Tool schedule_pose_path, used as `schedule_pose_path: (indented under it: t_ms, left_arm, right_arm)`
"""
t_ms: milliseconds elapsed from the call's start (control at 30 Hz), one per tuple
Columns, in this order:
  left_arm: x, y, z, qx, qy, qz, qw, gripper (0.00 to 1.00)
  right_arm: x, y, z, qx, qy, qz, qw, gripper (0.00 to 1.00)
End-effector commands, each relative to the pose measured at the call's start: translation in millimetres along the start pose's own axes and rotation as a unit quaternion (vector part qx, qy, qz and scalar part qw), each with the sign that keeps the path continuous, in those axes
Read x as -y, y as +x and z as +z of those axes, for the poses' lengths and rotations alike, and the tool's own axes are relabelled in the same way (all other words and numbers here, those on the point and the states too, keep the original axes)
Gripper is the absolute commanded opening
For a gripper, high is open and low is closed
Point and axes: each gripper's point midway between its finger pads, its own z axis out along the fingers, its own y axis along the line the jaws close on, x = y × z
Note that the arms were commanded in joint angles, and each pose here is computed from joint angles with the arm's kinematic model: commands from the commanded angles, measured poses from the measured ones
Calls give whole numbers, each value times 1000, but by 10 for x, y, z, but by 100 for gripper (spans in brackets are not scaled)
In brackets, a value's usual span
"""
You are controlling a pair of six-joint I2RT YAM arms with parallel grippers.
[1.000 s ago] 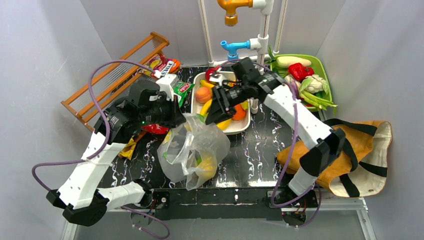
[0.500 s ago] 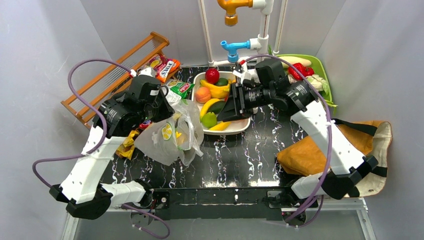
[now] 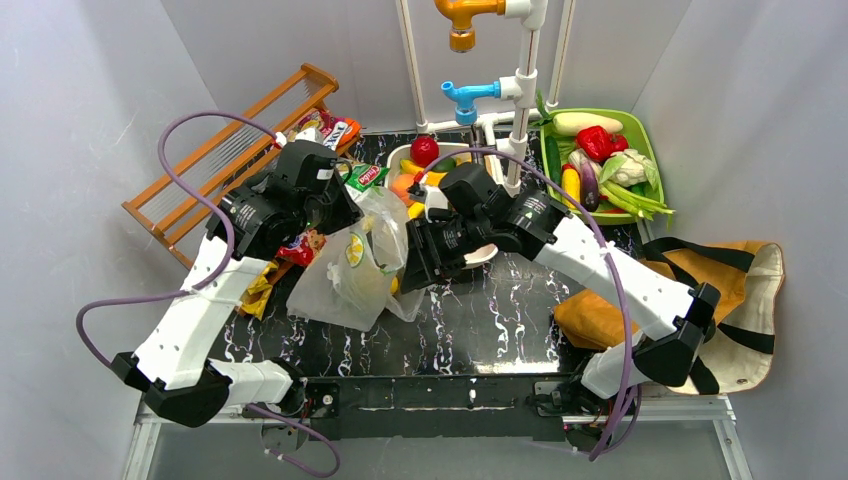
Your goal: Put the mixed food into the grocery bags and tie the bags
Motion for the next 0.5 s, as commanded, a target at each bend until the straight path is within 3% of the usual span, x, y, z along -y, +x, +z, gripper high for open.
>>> schedule_pose_path:
  t_ms: [0, 467]
  left_arm:
    - [83, -93, -87, 15, 21, -2, 1000, 0]
    - [29, -70, -81, 11, 18, 4, 1000, 0]
  right_arm:
    - [235, -161, -149, 56, 86, -8, 995, 51]
    - [456, -192, -614, 153, 170, -51, 972, 51]
